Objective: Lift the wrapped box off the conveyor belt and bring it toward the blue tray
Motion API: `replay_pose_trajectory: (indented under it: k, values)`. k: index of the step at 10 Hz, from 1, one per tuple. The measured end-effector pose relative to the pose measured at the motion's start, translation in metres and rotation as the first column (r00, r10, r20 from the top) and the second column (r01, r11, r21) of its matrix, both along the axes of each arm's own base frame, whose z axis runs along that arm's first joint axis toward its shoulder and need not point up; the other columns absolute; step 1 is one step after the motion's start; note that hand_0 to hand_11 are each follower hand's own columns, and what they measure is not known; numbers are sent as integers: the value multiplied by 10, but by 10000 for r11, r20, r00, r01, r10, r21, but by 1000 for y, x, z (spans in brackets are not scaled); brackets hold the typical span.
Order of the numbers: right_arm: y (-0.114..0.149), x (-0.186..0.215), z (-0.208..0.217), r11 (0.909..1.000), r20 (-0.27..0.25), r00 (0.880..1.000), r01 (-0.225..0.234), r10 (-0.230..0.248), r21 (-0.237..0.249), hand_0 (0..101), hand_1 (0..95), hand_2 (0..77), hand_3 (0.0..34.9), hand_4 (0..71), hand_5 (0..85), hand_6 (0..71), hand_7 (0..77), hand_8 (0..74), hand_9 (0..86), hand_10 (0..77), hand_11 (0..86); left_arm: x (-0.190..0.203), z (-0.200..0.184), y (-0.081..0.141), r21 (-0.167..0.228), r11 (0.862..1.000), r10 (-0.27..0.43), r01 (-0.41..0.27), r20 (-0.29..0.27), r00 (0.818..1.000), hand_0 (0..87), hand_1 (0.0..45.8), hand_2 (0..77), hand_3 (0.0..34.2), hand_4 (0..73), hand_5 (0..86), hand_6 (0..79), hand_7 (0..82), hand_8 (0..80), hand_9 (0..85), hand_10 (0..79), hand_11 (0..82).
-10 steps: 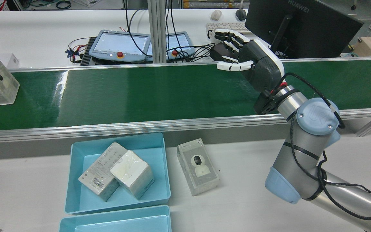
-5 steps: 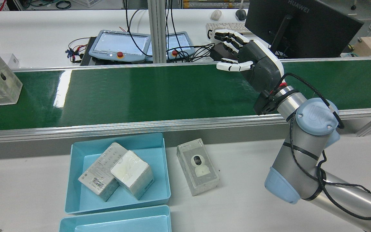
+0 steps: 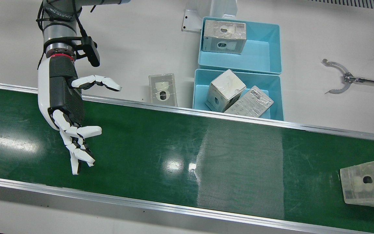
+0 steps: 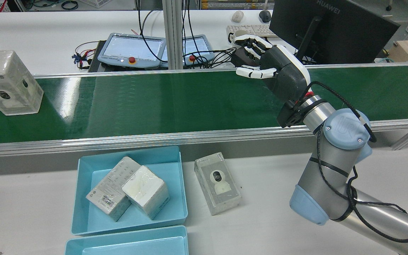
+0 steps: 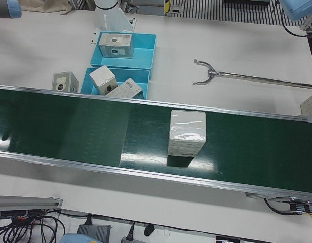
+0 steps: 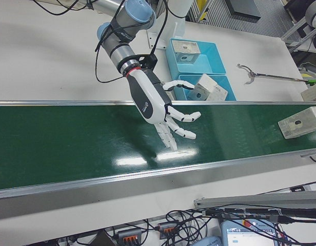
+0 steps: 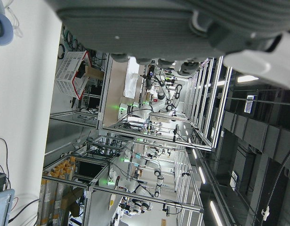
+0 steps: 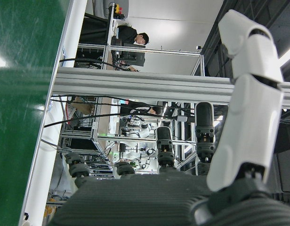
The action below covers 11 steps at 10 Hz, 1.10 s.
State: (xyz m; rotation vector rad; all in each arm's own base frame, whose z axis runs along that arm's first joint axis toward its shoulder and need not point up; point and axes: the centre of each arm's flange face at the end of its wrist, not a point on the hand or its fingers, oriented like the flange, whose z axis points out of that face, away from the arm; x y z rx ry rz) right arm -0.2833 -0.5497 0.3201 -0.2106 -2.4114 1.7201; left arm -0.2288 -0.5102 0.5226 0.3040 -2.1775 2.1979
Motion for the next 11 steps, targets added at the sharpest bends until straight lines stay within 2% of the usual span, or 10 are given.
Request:
replay_pose_trajectory:
  k: [1,5,6,7,8,9,10,11]
  values:
    - [1,-1,0,10000,2,10000,24,-24,4,436,131,256,300,213,338,0,207,0,33,60,87,0,0,0,0,10000,0,0,0,10000,0,0,5,0,0,5,0,5,5,0,5,0]
    - [2,-3,0,10000,0,10000,60,-60,6,442,131,262,302,213,360,0,207,0,33,60,87,0,0,0,0,10000,0,0,0,10000,0,0,5,0,0,5,0,5,0,5,5,0]
    - [2,-3,-1,10000,15,10000,60,-60,18,442,131,262,303,196,371,0,180,0,27,60,98,0,0,0,0,10000,0,0,0,10000,0,0,11,0,0,5,0,5,5,0,5,0]
    - [2,-2,-2,10000,41,10000,52,-52,38,442,131,262,303,180,393,0,180,0,27,60,98,0,0,0,0,10000,0,0,0,10000,0,0,11,0,0,5,0,5,0,0,5,0]
    - [2,-1,-2,10000,62,10000,42,-43,51,436,131,262,303,164,464,0,196,0,49,60,98,0,0,0,0,10000,0,0,0,10000,0,0,11,0,0,5,0,5,5,0,0,0]
    - [2,0,-3,10000,82,10000,35,-35,64,436,131,262,303,164,464,0,196,0,49,60,98,0,0,0,0,10000,0,0,0,10000,0,0,11,0,0,5,0,5,5,0,0,0]
    - [3,0,-5,10000,92,9999,45,-45,74,436,131,262,305,153,573,0,256,44,109,82,142,0,0,0,0,10000,0,0,0,10000,0,0,5,0,0,5,0,5,5,0,5,0]
    - [3,-1,-6,10000,104,9999,55,-56,80,459,131,295,303,207,704,93,409,82,196,114,175,0,0,0,0,10000,0,0,0,10000,0,0,11,0,0,5,0,5,5,0,5,0]
